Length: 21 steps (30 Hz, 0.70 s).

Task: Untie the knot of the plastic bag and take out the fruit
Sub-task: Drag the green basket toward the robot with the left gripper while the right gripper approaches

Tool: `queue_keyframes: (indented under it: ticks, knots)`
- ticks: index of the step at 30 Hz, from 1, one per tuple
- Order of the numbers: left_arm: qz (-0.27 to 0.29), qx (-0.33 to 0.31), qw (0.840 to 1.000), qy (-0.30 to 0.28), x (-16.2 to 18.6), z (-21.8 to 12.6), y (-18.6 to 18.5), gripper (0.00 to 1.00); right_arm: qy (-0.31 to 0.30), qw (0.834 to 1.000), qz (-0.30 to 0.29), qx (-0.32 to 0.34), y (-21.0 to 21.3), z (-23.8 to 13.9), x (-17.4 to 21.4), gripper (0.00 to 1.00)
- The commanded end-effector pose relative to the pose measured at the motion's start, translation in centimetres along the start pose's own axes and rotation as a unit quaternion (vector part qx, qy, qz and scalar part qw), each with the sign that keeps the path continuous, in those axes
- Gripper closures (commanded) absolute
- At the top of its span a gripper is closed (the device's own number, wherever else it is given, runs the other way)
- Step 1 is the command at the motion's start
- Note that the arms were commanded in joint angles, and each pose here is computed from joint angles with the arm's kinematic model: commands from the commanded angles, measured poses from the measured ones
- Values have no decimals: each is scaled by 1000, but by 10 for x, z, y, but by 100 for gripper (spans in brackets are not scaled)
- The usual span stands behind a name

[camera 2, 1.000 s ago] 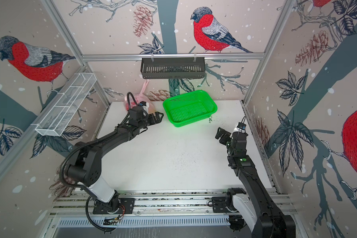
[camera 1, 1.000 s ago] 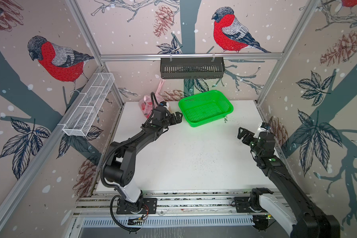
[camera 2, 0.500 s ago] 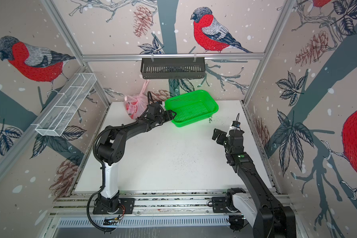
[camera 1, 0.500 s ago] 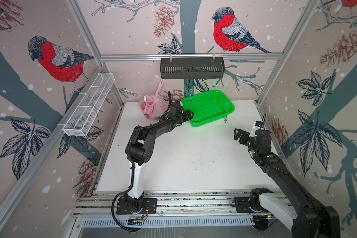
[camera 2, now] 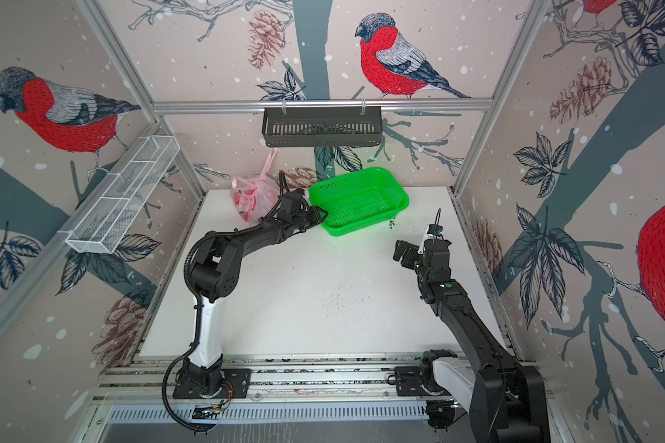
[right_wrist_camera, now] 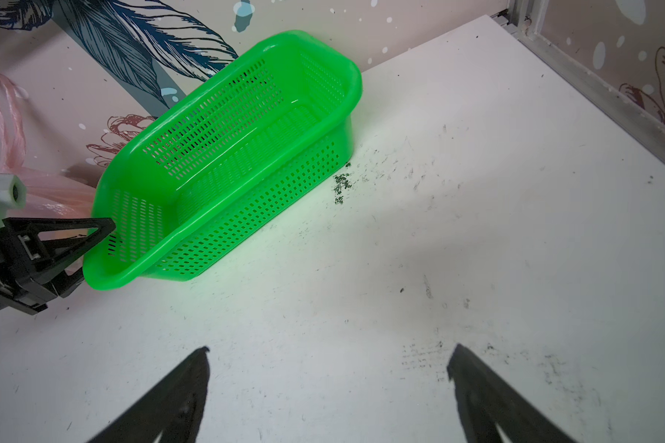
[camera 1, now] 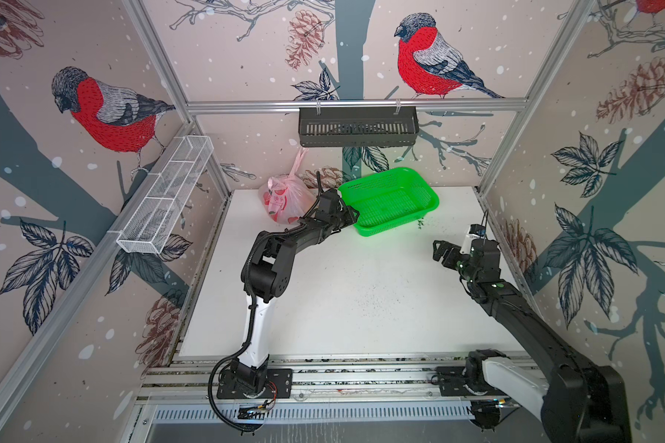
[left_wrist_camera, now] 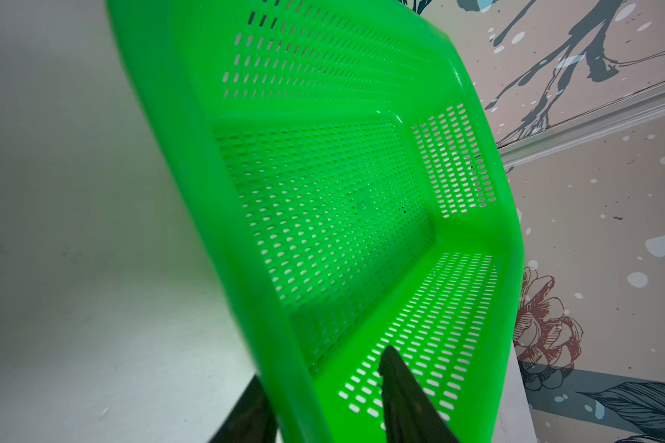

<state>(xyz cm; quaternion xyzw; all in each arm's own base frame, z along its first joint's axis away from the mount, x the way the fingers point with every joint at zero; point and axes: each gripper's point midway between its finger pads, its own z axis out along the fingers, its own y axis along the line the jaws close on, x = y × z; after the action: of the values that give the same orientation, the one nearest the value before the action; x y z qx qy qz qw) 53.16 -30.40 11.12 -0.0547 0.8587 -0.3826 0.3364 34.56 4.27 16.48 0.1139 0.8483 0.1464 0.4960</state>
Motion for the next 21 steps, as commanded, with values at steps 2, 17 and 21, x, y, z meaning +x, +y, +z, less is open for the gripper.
queue_keyframes:
  ticks: [2,17,21]
  knots:
    - [-8,20,1000,-23,-5,-9,-15,65,-17,1000,4,-13,7,-1,-9,4]
    - [-32,-6,999,-24,81,-87,-35,87,-40,999,8,-24,11,-24,-12,8]
    - [-32,-5,999,-37,94,-97,-39,74,-37,999,3,-28,11,-28,-9,8]
